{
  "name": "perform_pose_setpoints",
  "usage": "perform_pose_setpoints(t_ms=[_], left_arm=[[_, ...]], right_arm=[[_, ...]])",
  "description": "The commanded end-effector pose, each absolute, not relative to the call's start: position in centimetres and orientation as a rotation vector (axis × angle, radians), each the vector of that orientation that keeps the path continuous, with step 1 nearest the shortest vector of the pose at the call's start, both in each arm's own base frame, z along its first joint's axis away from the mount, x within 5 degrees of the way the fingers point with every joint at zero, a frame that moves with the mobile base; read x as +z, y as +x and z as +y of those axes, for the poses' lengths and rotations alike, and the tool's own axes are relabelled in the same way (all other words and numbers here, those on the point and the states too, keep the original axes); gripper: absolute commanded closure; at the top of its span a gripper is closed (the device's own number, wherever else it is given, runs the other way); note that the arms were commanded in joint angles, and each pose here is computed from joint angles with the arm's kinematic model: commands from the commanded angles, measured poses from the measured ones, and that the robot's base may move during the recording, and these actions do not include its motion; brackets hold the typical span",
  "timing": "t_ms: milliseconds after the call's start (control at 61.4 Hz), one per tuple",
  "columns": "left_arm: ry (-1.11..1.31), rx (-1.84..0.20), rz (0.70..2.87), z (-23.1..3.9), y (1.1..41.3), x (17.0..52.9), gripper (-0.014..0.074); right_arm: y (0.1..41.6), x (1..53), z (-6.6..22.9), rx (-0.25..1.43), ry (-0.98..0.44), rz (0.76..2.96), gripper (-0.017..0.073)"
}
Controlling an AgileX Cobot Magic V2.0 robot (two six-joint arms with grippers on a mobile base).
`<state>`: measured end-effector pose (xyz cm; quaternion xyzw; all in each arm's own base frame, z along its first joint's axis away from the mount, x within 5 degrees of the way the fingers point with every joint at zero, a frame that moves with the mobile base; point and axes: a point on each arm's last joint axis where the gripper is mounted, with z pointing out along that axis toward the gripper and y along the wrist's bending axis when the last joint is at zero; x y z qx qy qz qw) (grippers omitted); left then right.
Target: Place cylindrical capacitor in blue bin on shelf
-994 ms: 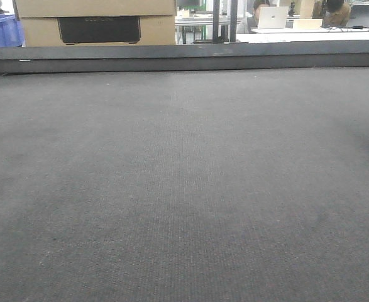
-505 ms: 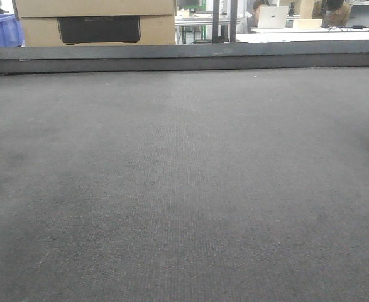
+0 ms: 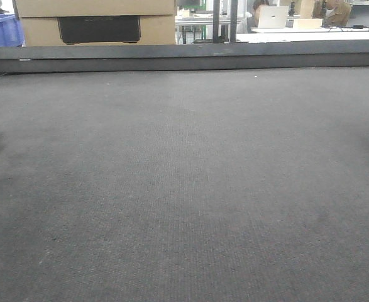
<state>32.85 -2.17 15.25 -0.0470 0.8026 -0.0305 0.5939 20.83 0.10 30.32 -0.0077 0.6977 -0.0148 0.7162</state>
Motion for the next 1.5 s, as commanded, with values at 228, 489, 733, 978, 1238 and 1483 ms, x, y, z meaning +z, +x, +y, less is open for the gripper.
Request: perform_pose_setpoints(t_ms=[228,489,733,978,1238,1483], left_arm=[[-0.119,-0.063,1.853,-2.2,34.4,14.8,0.0029],[-0.119,-0.065,1.868,-2.2,34.3,14.8,0.054],[0.012,-0.089,1.908,-2.9,33.1,18.4,0.0704],[0.091,-0.068,2.065,-3.0,30.6,26.1,0.0704],[0.09,-0.051,2.053,-2.4,25.7,36.2,0.0704],[0.08,-0.047,1.993,-1.6,18.1,41.2,0.0704]], right_arm=[[20.7,30.3,0.1,-0.039,-0.023,1.554,0.0649],[20.7,29.6,0.1,-0.033,-0.029,1.652,0.0649],[21.1,30.8,0.3,-0.015,-0.045,1.86,0.0649],[21.4,34.7,0.5,0.023,-0.037,1.915,0.0649],[20.9,38.2,1.9,0.129,-0.064,1.94,0.0649],[18.0,40.4,3.2,0.194,-0.142,1.902,0.0649]])
